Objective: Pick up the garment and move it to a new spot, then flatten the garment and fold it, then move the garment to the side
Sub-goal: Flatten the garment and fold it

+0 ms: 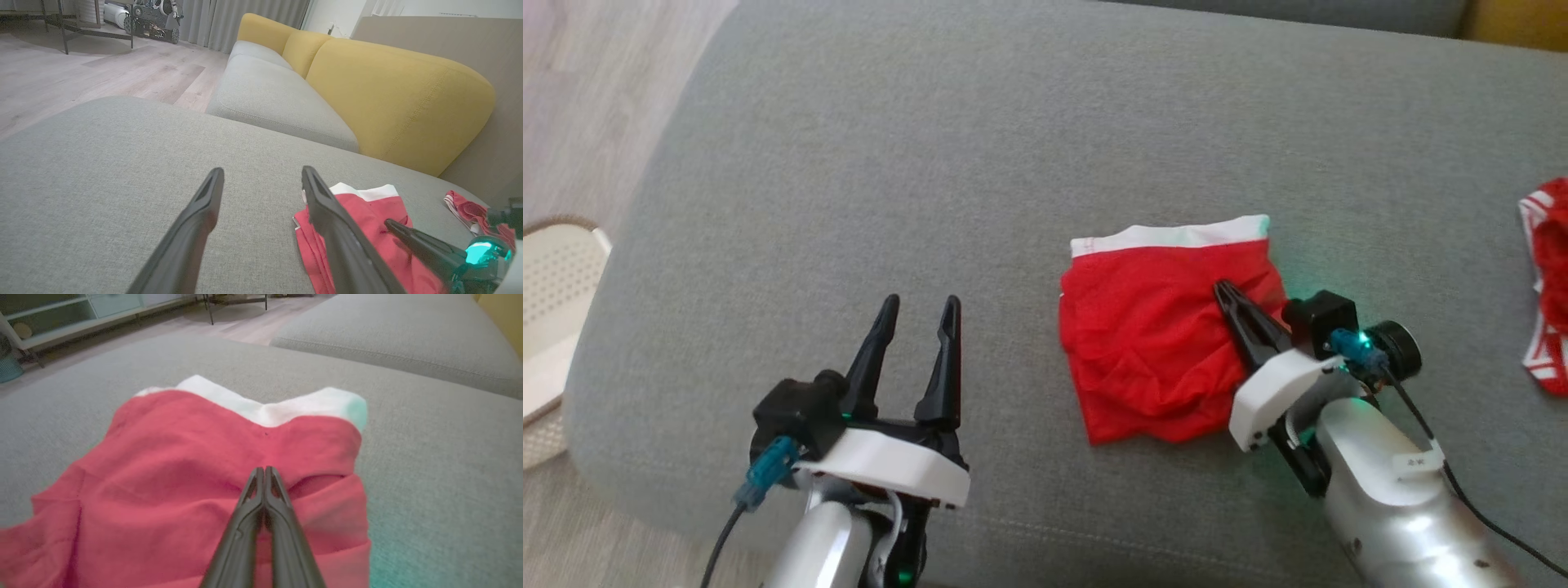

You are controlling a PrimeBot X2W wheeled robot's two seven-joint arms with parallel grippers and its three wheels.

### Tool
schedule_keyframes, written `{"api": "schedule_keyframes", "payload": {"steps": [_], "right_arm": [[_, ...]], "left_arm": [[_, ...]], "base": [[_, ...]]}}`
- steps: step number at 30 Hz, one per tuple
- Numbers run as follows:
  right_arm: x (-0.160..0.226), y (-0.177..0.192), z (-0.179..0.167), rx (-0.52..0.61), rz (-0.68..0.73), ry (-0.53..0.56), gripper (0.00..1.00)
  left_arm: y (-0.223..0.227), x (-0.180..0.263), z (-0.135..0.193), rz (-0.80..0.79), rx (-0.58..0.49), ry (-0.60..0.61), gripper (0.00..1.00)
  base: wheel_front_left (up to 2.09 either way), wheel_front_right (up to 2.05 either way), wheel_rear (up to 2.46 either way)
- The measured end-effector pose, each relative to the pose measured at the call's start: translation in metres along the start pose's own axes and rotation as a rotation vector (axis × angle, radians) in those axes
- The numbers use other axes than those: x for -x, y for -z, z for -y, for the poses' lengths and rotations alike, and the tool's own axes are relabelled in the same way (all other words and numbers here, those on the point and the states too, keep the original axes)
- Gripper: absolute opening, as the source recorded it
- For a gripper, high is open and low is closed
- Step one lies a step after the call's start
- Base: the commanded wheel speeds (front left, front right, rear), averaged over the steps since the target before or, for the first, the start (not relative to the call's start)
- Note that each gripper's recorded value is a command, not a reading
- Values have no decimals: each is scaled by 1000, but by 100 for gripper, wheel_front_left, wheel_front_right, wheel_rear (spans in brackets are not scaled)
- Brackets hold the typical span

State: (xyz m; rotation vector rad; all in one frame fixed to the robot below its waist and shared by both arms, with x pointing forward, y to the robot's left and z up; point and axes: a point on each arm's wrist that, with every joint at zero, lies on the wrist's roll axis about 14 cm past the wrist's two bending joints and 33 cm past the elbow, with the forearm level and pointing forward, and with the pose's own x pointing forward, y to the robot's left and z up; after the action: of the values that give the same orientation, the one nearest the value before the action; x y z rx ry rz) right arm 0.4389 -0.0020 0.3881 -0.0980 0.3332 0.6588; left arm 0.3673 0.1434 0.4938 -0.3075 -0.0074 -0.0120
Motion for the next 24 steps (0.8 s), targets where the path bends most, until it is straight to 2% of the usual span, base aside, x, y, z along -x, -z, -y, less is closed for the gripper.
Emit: {"api": "schedule_keyframes", "payload": {"steps": [3, 9, 18, 21, 22, 23, 24], "right_arm": [[3, -17, 4, -11, 52, 22, 0], [34, -65, 37, -70, 229, 146, 0], [122, -51, 78, -103, 302, 366, 0], [138, -48, 83, -105, 312, 409, 0], [145, -46, 86, -103, 316, 429, 5], [153, -45, 88, -105, 320, 450, 46], [159, -44, 90, -108, 327, 469, 100]], "left_arm": [[-2, -2, 4, 9, -11, 18, 100], [-9, -4, 18, 33, -8, 70, 100], [-10, 3, 36, 39, -1, 125, 100], [-11, 2, 41, 44, 0, 141, 100], [-12, 1, 43, 46, 1, 149, 100], [-13, 1, 46, 47, 1, 157, 100], [-12, 2, 48, 46, 2, 164, 100]], "base": [[0, 0, 0], [0, 0, 0], [0, 0, 0], [0, 0, 0], [0, 0, 0], [0, 0, 0], [0, 0, 0]]}}
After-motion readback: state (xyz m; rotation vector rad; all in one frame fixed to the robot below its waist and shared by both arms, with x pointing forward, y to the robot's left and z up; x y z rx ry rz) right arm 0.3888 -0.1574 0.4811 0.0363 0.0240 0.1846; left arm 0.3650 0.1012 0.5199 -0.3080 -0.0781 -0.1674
